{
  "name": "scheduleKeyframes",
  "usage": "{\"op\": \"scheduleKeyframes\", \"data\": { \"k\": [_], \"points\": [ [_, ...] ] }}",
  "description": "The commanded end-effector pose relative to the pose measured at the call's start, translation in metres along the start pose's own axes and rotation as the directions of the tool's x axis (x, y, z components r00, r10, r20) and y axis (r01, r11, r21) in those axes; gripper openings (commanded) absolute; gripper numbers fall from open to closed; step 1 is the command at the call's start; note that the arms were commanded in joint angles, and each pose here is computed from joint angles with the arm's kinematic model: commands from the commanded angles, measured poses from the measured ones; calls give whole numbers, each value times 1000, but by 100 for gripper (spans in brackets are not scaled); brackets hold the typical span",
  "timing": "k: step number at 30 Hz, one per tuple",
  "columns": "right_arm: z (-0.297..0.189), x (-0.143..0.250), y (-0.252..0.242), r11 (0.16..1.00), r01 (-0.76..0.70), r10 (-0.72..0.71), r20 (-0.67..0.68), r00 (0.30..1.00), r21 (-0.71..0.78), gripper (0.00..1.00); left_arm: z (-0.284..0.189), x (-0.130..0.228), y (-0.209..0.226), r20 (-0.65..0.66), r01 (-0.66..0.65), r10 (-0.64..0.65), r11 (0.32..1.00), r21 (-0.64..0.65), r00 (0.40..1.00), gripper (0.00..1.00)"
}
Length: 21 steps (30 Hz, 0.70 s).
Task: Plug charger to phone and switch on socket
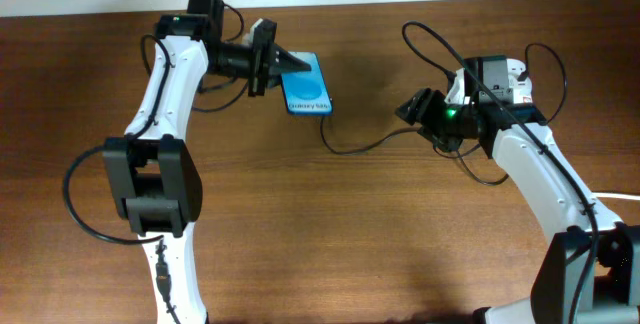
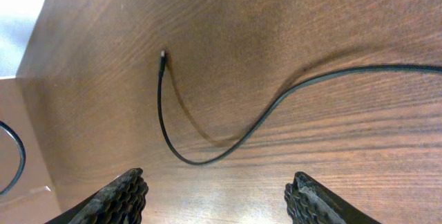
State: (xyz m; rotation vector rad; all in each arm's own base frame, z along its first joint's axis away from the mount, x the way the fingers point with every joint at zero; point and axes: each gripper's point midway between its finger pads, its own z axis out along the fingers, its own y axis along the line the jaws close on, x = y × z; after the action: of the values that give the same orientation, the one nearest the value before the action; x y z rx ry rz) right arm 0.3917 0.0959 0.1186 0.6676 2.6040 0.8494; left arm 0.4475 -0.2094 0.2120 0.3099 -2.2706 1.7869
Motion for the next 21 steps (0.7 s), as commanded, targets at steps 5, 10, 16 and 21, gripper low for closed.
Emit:
{"op": "scheduleKeyframes", "data": {
  "k": [5, 10, 16, 21],
  "points": [
    [-2, 1, 0, 1000, 22, -22, 2, 1000, 9, 69, -4, 37, -17, -54, -222, 230, 968, 118, 972, 0],
    [-2, 1, 0, 1000, 22, -22, 2, 1000, 9, 70, -3, 18, -20, -42, -154, 160, 980, 123, 986, 0],
    [-2, 1, 0, 1000, 22, -22, 2, 1000, 9, 70, -30, -44, 84, 211, -66, 211, 839, -540, 955, 0],
    [-2, 0, 0, 1000, 23, -23, 3, 1000, 9, 70, -30, -47, 91, 284, 50, 137, 823, -566, 949, 0]
  ]
}}
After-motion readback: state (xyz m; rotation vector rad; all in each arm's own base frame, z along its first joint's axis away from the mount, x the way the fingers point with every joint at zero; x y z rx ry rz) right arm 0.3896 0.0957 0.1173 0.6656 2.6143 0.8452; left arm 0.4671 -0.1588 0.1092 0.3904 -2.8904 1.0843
